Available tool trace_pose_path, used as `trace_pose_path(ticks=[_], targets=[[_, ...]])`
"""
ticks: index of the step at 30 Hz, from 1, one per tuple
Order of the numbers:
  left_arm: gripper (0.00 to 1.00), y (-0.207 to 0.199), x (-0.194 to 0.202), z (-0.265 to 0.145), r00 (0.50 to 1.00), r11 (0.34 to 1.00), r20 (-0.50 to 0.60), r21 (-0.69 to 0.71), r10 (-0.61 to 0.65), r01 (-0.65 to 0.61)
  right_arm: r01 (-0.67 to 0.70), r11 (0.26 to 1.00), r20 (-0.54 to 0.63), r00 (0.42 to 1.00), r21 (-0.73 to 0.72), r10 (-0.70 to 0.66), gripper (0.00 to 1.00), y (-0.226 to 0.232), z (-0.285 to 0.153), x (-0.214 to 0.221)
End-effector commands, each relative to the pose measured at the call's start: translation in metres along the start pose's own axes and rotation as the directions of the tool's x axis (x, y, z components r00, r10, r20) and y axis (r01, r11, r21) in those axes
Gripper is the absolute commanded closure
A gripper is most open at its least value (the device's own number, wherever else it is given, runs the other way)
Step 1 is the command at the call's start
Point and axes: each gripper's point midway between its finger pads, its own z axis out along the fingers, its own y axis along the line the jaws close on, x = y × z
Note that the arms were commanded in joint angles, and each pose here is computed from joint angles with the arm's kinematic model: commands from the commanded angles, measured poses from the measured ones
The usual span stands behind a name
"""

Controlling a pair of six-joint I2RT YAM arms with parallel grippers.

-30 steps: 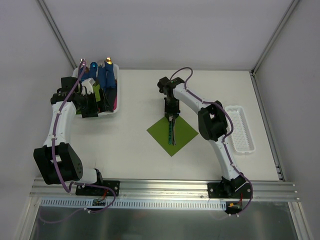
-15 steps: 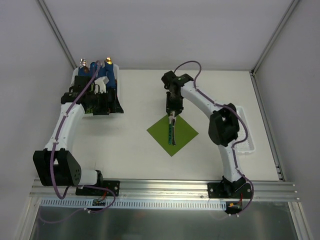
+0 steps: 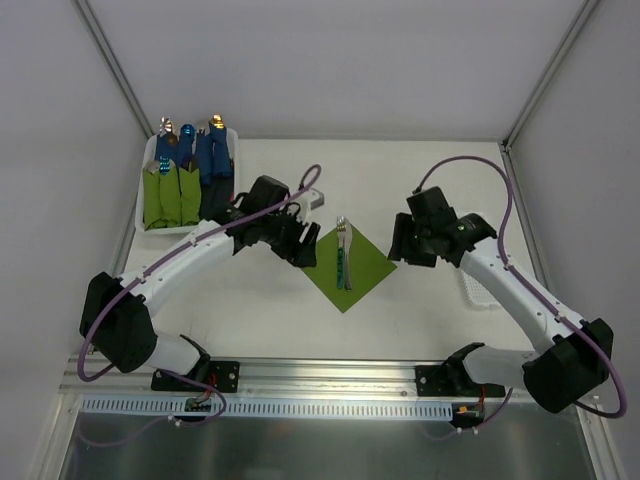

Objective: Place the utensils on the paper napkin and roll it up

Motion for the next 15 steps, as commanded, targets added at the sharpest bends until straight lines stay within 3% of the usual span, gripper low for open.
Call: trace_pose_path(ticks=[1, 6, 8, 15], targets=[[0.45, -0.034, 0.025, 0.009, 0.939, 0.906, 0.029, 0.256, 0.342, -0.338, -0.019, 1.0, 0.003, 1.0, -0.021, 0.019, 0.45, -0.012, 0.005, 0.013], [0.52, -0.048, 0.06, 0.021, 0.833, 0.758, 0.113, 0.363, 0.542, -0.542, -0.131, 0.985, -0.002, 0.991, -0.109, 0.131, 0.48, -0.021, 0.004, 0.02], [0.55, -0.057, 0.065, 0.031, 0.745, 0.673, 0.143, 0.344, 0.652, -0.655, -0.184, 0.976, -0.006, 0.983, -0.116, 0.185, 0.49, -0.032, 0.007, 0.023], [0.63, -0.078, 0.081, 0.069, 0.55, 0.476, 0.197, 0.321, 0.812, -0.819, -0.261, 0.953, -0.018, 0.965, -0.156, 0.262, 0.5, -0.047, 0.006, 0.024]])
